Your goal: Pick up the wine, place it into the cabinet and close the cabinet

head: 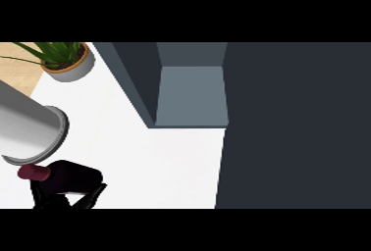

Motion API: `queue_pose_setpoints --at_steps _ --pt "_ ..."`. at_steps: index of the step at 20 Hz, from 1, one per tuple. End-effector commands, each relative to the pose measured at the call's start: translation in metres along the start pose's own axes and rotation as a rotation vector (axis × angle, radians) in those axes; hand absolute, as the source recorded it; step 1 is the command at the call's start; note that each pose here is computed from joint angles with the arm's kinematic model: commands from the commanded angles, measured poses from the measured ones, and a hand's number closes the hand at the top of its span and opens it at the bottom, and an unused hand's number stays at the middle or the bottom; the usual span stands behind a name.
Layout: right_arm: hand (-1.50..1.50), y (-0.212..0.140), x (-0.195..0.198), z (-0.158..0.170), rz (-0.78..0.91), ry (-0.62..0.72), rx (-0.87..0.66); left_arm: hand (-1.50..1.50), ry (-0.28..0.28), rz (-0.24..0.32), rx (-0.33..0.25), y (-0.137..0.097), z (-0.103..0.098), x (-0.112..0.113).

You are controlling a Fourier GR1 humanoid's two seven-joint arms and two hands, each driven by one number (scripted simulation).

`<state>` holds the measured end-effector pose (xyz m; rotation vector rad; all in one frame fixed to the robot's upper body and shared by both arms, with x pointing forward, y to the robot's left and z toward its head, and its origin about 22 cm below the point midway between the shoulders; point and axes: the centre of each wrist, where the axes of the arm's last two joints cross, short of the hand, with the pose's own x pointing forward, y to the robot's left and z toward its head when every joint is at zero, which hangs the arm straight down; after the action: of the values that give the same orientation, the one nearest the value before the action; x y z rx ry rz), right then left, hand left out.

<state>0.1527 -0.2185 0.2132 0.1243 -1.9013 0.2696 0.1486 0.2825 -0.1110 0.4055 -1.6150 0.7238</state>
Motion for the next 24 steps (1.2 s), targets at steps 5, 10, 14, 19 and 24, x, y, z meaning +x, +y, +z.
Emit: queue_pose_setpoints --at_steps 5,10,14,19,24 --pt "-1.50 -0.004 0.006 0.029 -0.043 -0.062 0.029 -1.50 -0.013 0.061 -0.005 -0.003 -0.022 -0.012" --pt "-1.50 0.000 0.013 0.019 -0.064 -0.035 0.044 1.50 -0.017 0.105 -0.072 -0.005 -0.026 -0.001" --pt "-1.50 0.009 0.014 0.021 -0.066 -0.047 0.024 1.50 -0.016 0.085 -0.151 -0.001 -0.004 -0.013" --pt "-1.50 -0.003 0.003 0.029 -0.048 -0.047 0.030 1.50 -0.049 -0.055 -0.195 -0.007 -0.019 -0.019" --pt "-1.50 0.005 0.004 0.018 -0.057 -0.046 0.043 1.50 -0.101 -0.103 -0.359 -0.018 -0.036 -0.011"
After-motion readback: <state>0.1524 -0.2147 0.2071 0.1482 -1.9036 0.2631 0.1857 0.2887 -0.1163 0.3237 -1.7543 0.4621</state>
